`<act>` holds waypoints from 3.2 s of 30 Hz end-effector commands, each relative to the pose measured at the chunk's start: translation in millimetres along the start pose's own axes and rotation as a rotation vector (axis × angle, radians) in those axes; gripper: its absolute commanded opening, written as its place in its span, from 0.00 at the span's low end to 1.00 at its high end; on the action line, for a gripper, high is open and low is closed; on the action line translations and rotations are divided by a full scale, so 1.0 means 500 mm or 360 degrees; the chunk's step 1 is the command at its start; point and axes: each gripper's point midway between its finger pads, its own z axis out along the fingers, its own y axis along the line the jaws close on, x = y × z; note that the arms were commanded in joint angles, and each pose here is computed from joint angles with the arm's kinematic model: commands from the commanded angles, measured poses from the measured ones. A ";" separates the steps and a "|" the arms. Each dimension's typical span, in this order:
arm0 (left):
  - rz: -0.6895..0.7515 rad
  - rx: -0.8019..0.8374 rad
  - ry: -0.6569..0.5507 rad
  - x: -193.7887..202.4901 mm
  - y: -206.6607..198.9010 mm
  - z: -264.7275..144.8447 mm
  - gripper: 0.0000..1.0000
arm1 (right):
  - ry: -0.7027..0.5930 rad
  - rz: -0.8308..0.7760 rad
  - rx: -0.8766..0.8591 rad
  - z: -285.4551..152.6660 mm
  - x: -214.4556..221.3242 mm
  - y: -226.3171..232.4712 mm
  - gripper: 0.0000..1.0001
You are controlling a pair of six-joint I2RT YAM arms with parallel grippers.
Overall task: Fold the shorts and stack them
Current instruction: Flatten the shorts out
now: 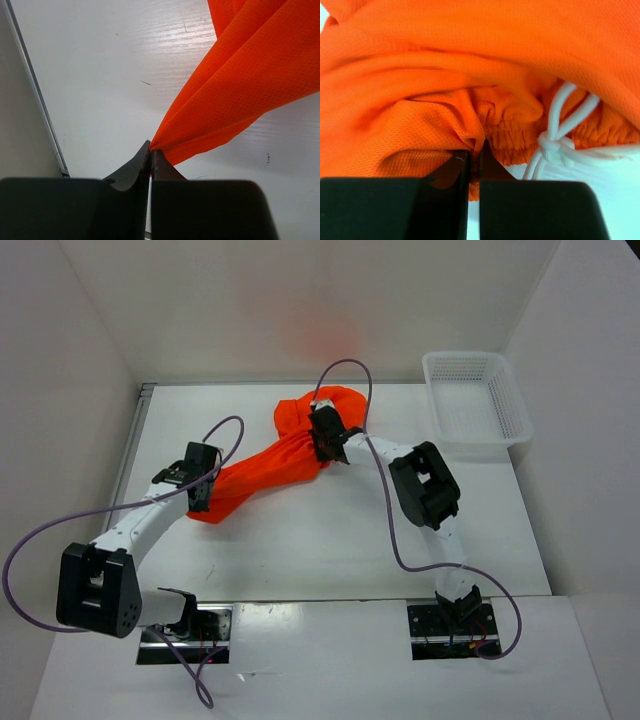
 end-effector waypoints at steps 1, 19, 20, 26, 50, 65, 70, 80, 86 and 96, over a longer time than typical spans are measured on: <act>-0.0013 -0.0046 -0.0043 -0.002 0.015 -0.013 0.00 | 0.0194 -0.0172 0.0042 -0.036 0.095 -0.032 0.00; 0.0219 0.0214 -0.0128 -0.004 -0.097 -0.049 0.00 | -0.0003 -0.0855 -0.0398 -0.298 -0.027 0.018 0.78; 0.0243 0.0224 -0.0121 0.004 -0.105 -0.048 0.00 | -0.0020 -0.0816 -0.0460 -0.309 -0.038 0.034 0.78; 0.0273 0.0232 -0.0098 0.024 -0.112 -0.044 0.00 | 0.0115 -0.0352 -0.0633 -0.401 0.045 0.005 0.68; 0.0296 0.0098 -0.0045 -0.010 -0.098 -0.020 0.00 | 0.0402 0.0863 -0.0248 -0.195 0.182 -0.079 0.58; 0.0305 0.0083 -0.0025 0.010 -0.094 -0.018 0.00 | 0.0287 0.0818 -0.0311 -0.135 0.071 -0.038 0.66; 0.0305 0.0069 -0.0025 0.009 -0.091 -0.018 0.00 | 0.0361 0.0781 -0.0168 -0.129 0.105 -0.050 0.63; 0.0196 -0.0052 -0.0194 -0.052 -0.067 -0.015 0.00 | 0.0328 0.0538 -0.0157 -0.163 0.132 -0.054 0.05; -0.0306 -0.0341 -0.0779 -0.338 0.051 -0.096 0.00 | -0.0330 0.0118 0.0066 -0.239 -0.211 -0.211 0.00; -0.0675 -0.0418 -0.1232 -0.508 0.201 -0.307 0.00 | -0.0928 -0.0337 0.0181 -0.542 -0.465 -0.252 0.00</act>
